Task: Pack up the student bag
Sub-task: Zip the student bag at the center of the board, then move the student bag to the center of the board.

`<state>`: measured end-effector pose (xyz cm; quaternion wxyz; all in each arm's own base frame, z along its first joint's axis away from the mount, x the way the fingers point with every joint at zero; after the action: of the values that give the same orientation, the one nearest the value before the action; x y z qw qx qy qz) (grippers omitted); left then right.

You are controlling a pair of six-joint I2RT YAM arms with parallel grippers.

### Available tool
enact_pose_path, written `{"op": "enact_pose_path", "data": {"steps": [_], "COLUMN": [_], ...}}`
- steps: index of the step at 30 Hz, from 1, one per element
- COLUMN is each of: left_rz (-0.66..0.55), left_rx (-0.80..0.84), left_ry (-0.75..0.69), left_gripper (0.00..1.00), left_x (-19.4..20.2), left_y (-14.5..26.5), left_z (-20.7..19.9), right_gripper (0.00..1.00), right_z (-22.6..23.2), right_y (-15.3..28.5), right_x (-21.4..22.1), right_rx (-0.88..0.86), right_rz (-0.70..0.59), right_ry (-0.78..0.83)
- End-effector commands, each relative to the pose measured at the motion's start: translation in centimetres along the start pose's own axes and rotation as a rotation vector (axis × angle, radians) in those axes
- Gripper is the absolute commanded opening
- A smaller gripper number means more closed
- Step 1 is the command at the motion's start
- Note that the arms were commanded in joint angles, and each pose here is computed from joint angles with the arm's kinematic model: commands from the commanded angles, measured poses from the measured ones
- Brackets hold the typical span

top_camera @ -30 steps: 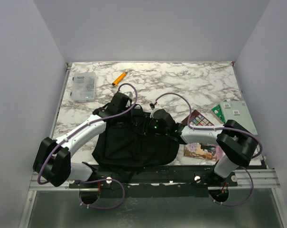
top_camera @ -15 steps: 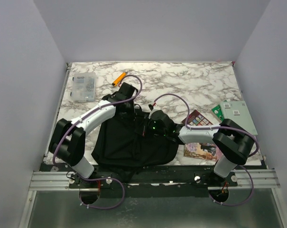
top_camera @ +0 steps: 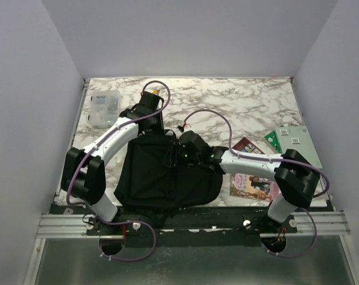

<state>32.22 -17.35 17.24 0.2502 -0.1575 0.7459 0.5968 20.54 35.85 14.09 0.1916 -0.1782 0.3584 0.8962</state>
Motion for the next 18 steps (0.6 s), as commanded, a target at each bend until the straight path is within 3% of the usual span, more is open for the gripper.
{"op": "enact_pose_path", "data": {"steps": [1, 4, 9, 14, 18], "left_rz": [-0.056, -0.058, 0.041, 0.129, 0.138], "left_rx": [0.153, 0.267, 0.420, 0.331, 0.236], "left_ry": [-0.042, -0.048, -0.108, -0.161, -0.142], "left_gripper": [0.53, 0.69, 0.82, 0.87, 0.87], "left_x": [-0.3, 1.1, 7.1, 12.3, 13.5], "left_y": [4.2, 6.3, 7.2, 5.5, 4.0], "left_z": [-0.7, -1.6, -3.4, -4.0, -3.0], "right_gripper": [0.53, 0.55, 0.59, 0.65, 0.70], "right_z": [-1.3, -1.3, -3.5, -7.7, -11.1], "right_y": [3.4, 5.4, 8.7, 12.1, 14.4], "right_x": [0.0, 1.5, 3.8, 4.4, 4.7], "right_rx": [0.187, 0.223, 0.185, 0.321, 0.472], "right_rz": [0.020, 0.050, 0.078, 0.008, -0.052], "right_ry": [0.054, 0.043, -0.060, -0.072, -0.070]}}
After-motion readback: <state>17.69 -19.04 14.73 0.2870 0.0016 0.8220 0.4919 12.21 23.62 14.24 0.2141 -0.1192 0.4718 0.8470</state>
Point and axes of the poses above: each gripper's point midway between its finger pads, its own y axis back along the fingers, its own z axis along the line the jaws close on, x = y × z, the point moved 6 cm from there along y, back along the fingers, and after that the axes turned 12 degrees about -y, right-handed, at the moved point
